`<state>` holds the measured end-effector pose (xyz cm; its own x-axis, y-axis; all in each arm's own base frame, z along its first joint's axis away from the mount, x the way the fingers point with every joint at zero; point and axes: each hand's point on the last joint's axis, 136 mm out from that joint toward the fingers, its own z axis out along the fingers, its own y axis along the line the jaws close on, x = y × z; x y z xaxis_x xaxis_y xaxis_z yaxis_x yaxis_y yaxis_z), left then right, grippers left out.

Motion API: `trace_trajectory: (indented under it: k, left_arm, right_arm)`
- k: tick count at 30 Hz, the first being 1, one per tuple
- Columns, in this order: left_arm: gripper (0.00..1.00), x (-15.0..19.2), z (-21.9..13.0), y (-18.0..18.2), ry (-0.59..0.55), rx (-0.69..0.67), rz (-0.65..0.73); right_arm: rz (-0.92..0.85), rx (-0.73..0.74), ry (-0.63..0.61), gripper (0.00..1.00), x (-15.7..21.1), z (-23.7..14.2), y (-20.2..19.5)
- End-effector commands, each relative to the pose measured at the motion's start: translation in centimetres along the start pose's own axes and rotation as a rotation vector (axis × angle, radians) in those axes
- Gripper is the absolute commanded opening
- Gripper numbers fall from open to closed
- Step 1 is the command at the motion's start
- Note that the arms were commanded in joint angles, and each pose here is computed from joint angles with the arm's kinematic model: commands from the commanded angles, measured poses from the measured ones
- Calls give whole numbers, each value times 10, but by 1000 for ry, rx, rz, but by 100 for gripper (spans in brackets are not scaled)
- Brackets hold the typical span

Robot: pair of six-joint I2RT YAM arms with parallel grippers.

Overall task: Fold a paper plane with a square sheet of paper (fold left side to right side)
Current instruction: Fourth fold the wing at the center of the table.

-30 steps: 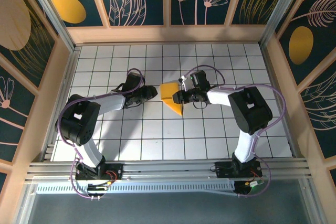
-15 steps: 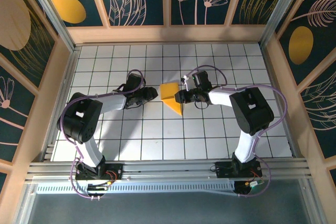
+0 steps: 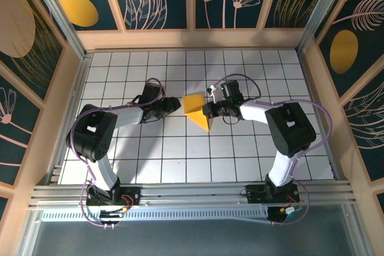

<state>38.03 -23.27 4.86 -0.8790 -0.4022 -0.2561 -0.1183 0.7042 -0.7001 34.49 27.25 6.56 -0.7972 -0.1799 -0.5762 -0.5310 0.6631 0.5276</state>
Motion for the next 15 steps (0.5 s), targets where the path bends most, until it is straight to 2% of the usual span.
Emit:
trace_trajectory:
  k: [1, 11, 15]
  left_arm:
    - [48, -8, 5, -11, 6, 83, -17]
    - [49, -3, 21, -29, 98, 186, 1]
    - [49, -11, 27, -41, 100, 217, 14]
  right_arm:
    - [-21, -32, -61, 0, -15, -22, 13]
    - [-13, -51, -86, 0, -15, -34, 19]
    - [-10, -55, -84, 0, -15, -34, 19]
